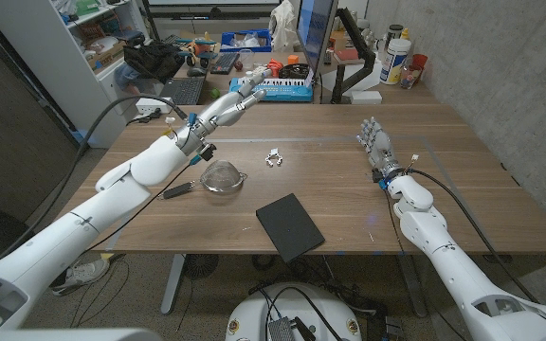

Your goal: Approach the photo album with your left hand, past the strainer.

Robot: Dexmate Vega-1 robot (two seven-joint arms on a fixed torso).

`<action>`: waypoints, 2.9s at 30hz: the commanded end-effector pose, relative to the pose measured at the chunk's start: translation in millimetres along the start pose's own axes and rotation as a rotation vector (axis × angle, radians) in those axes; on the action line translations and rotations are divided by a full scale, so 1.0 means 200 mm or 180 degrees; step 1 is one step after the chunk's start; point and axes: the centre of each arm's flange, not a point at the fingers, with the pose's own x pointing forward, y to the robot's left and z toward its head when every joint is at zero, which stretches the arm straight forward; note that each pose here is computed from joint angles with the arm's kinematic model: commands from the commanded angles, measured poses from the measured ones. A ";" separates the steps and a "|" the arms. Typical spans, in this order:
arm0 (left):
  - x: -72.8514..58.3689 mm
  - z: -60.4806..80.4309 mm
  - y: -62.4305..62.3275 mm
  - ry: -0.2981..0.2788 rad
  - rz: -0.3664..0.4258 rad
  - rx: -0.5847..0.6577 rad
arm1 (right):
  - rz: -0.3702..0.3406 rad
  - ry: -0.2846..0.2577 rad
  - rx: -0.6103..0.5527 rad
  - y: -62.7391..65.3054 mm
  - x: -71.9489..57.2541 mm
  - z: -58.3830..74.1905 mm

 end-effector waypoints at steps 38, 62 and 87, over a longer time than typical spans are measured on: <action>0.04 0.24 -0.06 -0.0549 -0.0564 0.0705 | 0.0012 0.0013 0.0022 0.00 0.01 -0.03; 0.06 0.31 -0.13 -0.0677 -0.0931 0.0961 | 0.0024 0.0011 0.0020 0.00 0.01 -0.04; 0.04 0.33 -0.18 -0.0707 -0.1327 0.1111 | 0.0037 0.0018 0.0017 0.02 0.02 -0.05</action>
